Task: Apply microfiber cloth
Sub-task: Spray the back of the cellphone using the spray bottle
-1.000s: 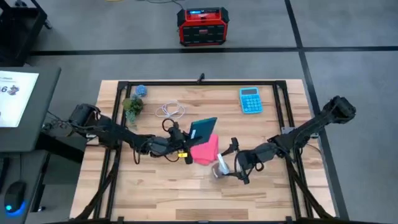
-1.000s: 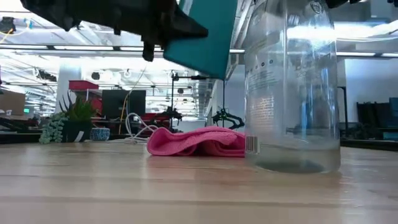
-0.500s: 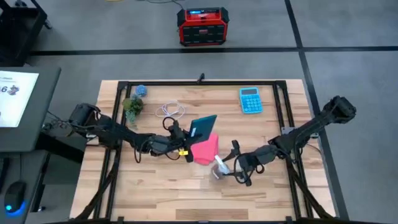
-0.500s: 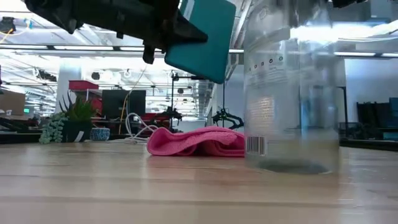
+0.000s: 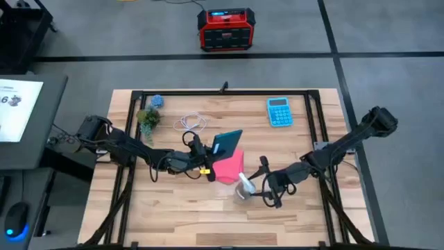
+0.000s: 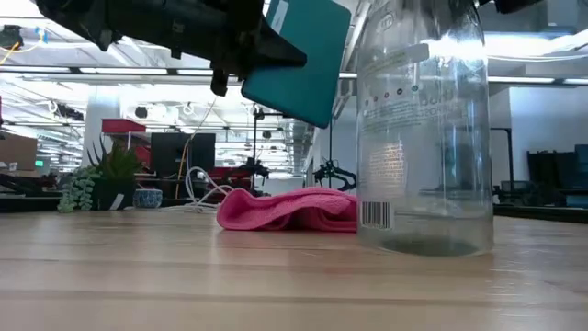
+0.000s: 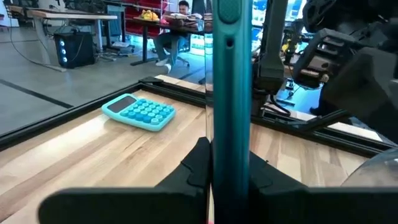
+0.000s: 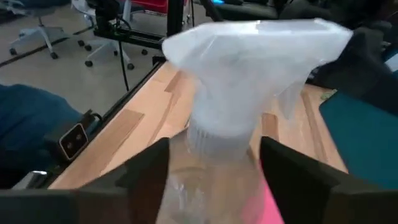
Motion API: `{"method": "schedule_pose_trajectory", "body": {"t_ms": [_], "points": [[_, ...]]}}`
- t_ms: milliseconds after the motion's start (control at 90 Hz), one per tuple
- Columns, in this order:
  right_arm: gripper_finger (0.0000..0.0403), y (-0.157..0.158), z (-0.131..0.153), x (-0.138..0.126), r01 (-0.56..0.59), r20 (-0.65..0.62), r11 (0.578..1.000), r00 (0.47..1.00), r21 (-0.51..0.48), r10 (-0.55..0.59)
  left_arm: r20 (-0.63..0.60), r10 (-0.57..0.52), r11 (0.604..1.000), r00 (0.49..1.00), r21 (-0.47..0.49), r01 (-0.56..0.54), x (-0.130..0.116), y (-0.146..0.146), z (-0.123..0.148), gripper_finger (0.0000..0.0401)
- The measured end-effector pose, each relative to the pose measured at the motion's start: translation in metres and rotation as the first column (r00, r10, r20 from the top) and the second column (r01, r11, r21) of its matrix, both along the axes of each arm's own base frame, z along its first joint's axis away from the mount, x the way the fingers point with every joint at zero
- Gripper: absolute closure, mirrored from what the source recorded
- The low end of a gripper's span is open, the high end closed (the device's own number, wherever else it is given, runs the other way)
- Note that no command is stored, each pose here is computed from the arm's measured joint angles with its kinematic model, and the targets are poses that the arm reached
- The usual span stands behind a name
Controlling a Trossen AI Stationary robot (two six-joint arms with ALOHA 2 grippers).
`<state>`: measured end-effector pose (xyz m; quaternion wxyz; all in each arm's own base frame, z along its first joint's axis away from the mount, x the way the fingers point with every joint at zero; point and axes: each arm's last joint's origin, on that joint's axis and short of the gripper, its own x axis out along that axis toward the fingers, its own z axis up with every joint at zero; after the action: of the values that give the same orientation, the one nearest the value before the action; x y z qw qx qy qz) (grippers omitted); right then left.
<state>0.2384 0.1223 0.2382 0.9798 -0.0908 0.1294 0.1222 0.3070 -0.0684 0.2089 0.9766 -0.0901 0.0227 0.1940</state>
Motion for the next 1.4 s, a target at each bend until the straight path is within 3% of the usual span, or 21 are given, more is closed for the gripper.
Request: {"method": "schedule_pose_trajectory", "body": {"t_ms": [178, 533, 811, 1178, 1400], "points": [[0.0087, -0.006, 0.0, 0.005, 0.024, -0.004, 1.0, 1.0, -0.003, -0.024, 0.001, -0.001, 1.0, 1.0, -0.001, 0.001, 0.0, 0.0, 0.0, 0.0388], [0.0055, -0.02, 0.0, 0.014, 0.062, 0.006, 0.998, 0.998, 0.032, -0.062, -0.001, -0.023, 1.0, 1.0, -0.001, 0.023, 0.0, -0.001, 0.0, 0.0388], [0.0051, -0.017, -0.003, 0.023, 0.05, 0.066, 0.999, 0.997, 0.009, -0.05, 0.0, -0.023, 1.0, 1.0, -0.002, 0.023, 0.0, -0.001, 0.0, 0.0388], [0.0051, -0.01, -0.006, 0.043, 0.024, 0.068, 0.992, 0.998, -0.127, -0.015, -0.003, -0.024, 1.0, 1.0, -0.001, 0.024, 0.0, -0.001, 0.0, 0.0388], [0.0051, -0.01, -0.006, 0.043, 0.034, 0.059, 0.995, 0.998, -0.097, -0.028, -0.015, -0.021, 0.999, 1.0, 0.034, 0.021, 0.0, -0.002, 0.0, 0.0388]]}}
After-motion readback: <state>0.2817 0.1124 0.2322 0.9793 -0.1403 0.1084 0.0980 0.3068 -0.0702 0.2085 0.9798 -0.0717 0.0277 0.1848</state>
